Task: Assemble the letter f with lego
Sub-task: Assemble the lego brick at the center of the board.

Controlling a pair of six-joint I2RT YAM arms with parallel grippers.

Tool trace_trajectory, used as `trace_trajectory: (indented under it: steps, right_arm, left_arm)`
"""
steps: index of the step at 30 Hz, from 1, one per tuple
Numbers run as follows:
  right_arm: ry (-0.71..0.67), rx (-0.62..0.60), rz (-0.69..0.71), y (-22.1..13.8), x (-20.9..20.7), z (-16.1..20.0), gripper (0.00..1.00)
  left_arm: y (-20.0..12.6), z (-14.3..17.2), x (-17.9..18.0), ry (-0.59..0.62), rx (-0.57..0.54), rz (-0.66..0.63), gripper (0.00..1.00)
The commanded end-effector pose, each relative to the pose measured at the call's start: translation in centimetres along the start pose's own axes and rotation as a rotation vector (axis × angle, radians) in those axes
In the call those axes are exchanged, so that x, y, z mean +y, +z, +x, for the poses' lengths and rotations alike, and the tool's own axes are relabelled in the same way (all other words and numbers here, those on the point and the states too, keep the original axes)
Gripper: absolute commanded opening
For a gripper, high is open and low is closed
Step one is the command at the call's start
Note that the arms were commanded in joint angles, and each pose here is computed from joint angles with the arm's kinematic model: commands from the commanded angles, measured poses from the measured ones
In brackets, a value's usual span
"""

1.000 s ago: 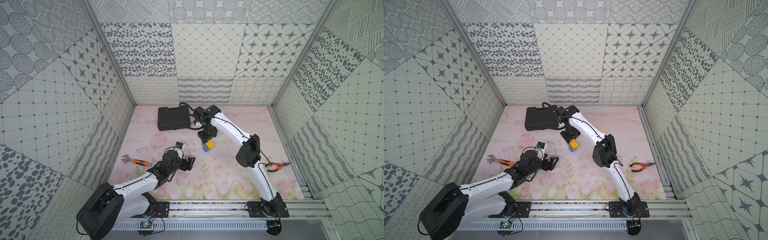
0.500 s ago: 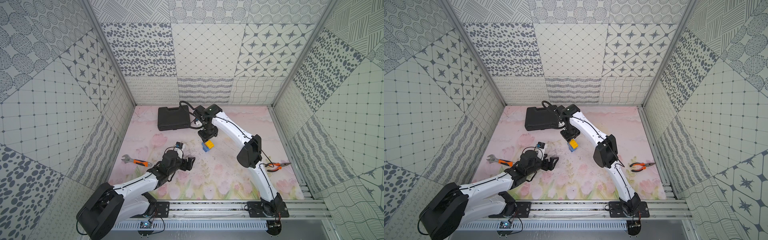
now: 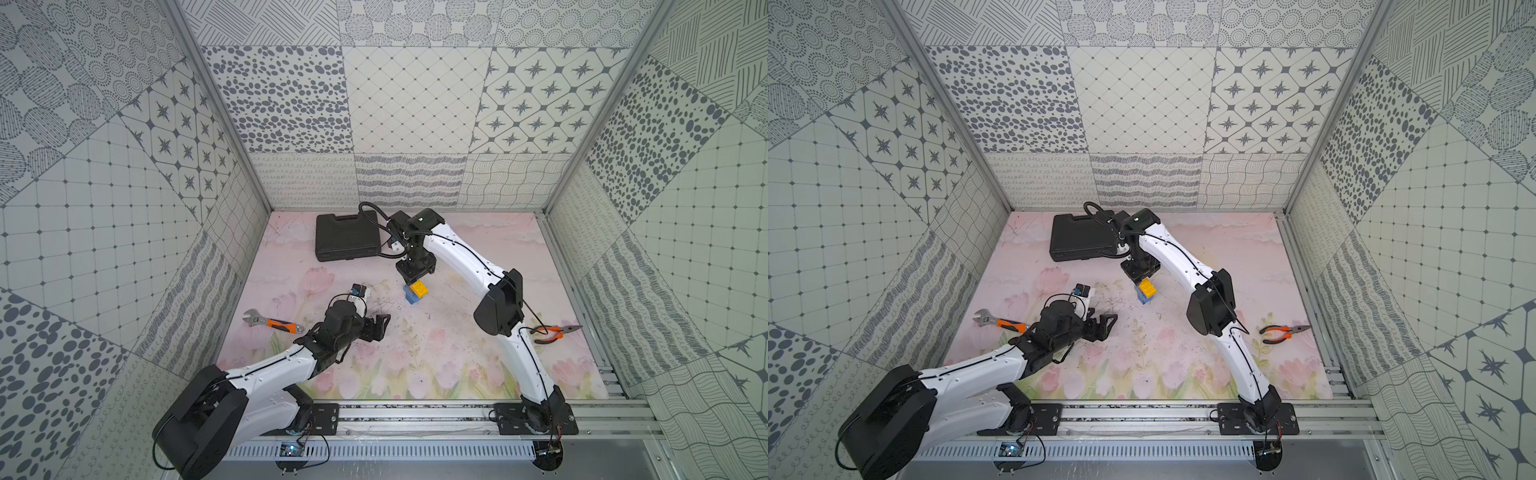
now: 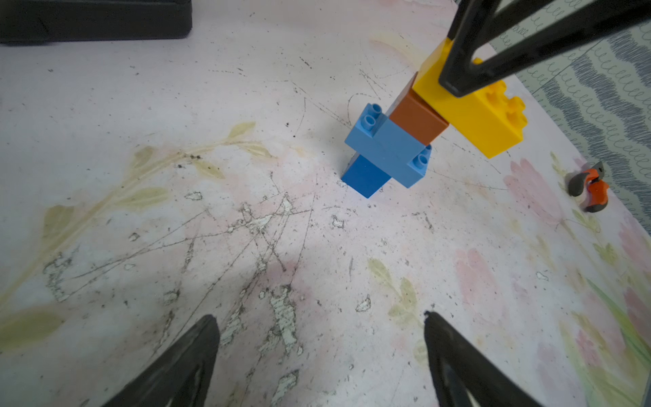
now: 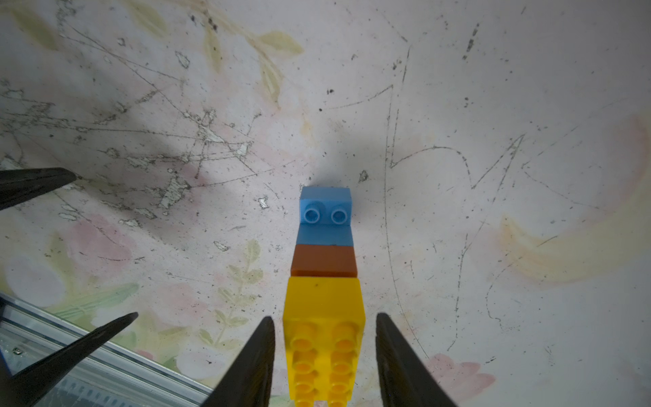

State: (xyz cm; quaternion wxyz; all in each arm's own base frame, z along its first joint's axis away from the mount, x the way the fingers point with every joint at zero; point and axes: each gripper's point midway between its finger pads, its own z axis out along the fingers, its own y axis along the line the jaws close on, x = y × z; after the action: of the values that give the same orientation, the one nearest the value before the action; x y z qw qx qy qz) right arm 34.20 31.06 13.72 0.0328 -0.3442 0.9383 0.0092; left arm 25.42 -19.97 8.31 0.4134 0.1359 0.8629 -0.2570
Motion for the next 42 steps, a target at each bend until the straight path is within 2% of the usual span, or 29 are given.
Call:
trace_trajectory:
  steps: [1,18,27,42]
  right_arm:
    - [-0.009,-0.004,-0.007,-0.7,0.3,0.4,0.48]
    - [-0.009,0.010,-0.020,0.0,0.5,0.3,0.46]
    - [-0.005,0.018,-0.023,0.5,0.4,0.1,0.36]
    - [-0.001,0.063,-0.038,2.4,0.7,0.3,0.33]
  left_arm:
    - [0.0,-1.3,-1.0,0.024,-0.046,0.034,0.92]
    - [-0.1,-1.4,-0.9,0.024,-0.049,0.031,0.92]
    - [-0.1,-1.3,-0.9,0.027,-0.047,0.029,0.92]
    - [0.0,-1.3,-0.9,0.028,-0.046,0.029,0.92]
